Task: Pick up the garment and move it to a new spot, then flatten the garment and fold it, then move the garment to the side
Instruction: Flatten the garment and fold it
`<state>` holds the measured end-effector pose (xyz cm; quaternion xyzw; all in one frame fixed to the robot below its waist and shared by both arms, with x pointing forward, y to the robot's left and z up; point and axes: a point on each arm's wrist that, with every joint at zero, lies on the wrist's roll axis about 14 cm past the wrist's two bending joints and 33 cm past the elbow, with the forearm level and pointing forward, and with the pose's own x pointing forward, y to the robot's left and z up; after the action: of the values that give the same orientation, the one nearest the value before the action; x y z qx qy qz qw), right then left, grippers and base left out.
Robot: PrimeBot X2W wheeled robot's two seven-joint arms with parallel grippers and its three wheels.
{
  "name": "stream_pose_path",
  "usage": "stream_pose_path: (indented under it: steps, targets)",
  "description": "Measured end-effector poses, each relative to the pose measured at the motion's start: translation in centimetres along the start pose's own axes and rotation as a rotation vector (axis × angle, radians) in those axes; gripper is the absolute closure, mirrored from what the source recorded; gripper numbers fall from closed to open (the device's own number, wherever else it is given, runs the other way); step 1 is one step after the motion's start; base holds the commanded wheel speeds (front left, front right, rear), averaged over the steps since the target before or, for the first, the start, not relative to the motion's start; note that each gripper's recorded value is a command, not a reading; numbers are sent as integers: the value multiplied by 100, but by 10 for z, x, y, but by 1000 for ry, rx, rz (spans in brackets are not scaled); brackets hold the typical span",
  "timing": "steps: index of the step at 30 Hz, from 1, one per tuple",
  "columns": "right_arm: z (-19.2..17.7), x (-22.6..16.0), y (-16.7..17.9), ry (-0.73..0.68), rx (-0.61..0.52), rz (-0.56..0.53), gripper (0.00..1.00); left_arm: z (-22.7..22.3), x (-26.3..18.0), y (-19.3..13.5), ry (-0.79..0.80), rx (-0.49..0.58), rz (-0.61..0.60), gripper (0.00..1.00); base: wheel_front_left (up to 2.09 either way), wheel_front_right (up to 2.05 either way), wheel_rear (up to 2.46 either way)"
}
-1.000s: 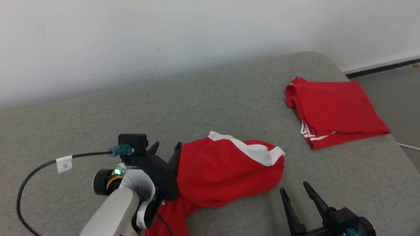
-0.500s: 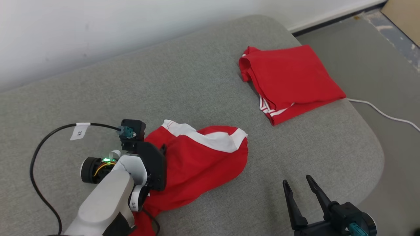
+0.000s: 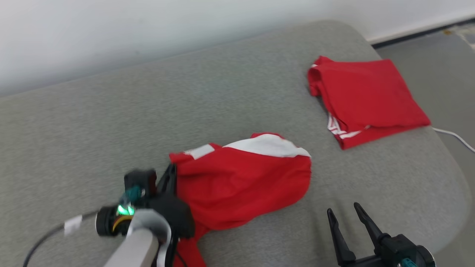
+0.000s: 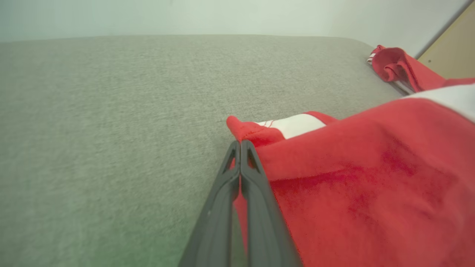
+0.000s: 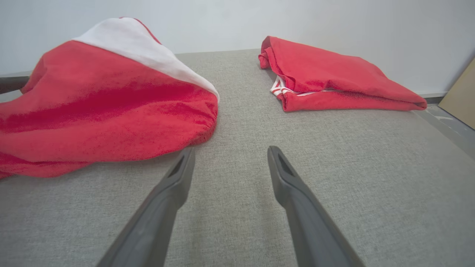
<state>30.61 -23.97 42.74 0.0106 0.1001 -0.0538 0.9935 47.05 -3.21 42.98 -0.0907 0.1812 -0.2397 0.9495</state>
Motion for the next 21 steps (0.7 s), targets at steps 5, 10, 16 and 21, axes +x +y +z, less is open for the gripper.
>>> stream_pose_path:
  steps: [5, 10, 16, 21]
  targets:
    - [2, 9, 21, -8, -10, 82, 0, 7, -49, 19, -123, -64, 69, 100, 0, 0, 0]
    - [4, 15, 41, -11, -23, 160, 0, 23, -98, 12, -240, -144, 84, 100, 0, 0, 0]
    - [12, 20, 61, -31, -32, 230, 0, 3, -141, 9, -229, -280, 157, 100, 0, 0, 0]
    - [18, 20, 69, -49, -38, 260, 0, -47, -164, 10, -105, -390, 237, 0, 0, 0, 0]
